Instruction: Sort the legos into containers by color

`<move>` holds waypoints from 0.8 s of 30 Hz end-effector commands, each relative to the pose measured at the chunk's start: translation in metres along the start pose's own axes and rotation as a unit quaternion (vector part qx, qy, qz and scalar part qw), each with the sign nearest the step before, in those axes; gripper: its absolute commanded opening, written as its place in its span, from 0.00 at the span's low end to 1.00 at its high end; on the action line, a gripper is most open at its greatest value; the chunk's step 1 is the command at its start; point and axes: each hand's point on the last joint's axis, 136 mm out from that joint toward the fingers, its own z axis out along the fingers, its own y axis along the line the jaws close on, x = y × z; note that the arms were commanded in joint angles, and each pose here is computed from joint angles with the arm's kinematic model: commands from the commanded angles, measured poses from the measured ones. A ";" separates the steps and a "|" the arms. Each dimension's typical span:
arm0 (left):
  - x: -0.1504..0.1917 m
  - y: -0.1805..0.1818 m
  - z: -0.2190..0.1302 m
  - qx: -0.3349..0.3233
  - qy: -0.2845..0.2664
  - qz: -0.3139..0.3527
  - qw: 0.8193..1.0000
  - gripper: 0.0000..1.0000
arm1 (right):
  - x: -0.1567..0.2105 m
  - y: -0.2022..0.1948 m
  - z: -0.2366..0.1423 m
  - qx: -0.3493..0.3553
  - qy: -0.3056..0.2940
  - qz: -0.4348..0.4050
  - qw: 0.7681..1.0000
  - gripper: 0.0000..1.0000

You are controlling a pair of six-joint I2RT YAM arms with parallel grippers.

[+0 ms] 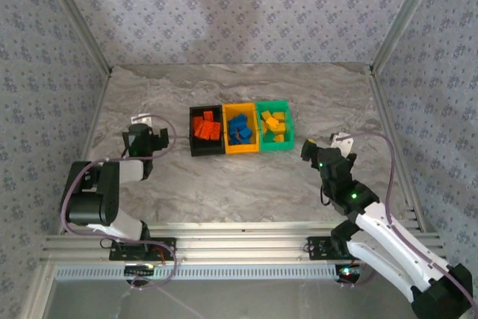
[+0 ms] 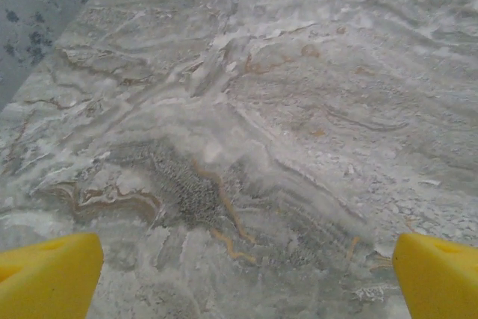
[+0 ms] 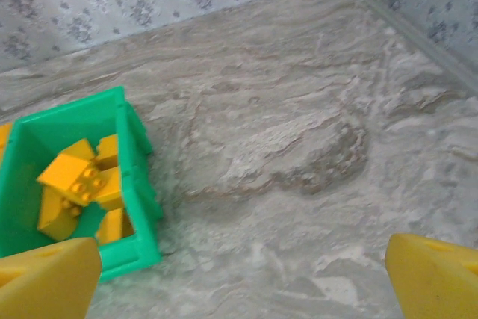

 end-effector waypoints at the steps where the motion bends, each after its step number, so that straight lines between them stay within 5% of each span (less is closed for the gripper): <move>1: -0.010 -0.015 -0.004 0.064 -0.035 0.000 0.997 1.00 | -0.026 -0.016 0.003 0.028 -0.073 -0.025 0.997 1.00; 10: -0.012 -0.004 -0.003 0.039 -0.039 -0.019 0.998 1.00 | -0.009 -0.074 0.068 0.094 -0.066 -0.060 0.992 1.00; 24: -0.012 -0.004 -0.003 0.040 -0.042 -0.019 0.998 1.00 | 0.034 -0.054 0.152 0.023 -0.006 -0.130 0.991 1.00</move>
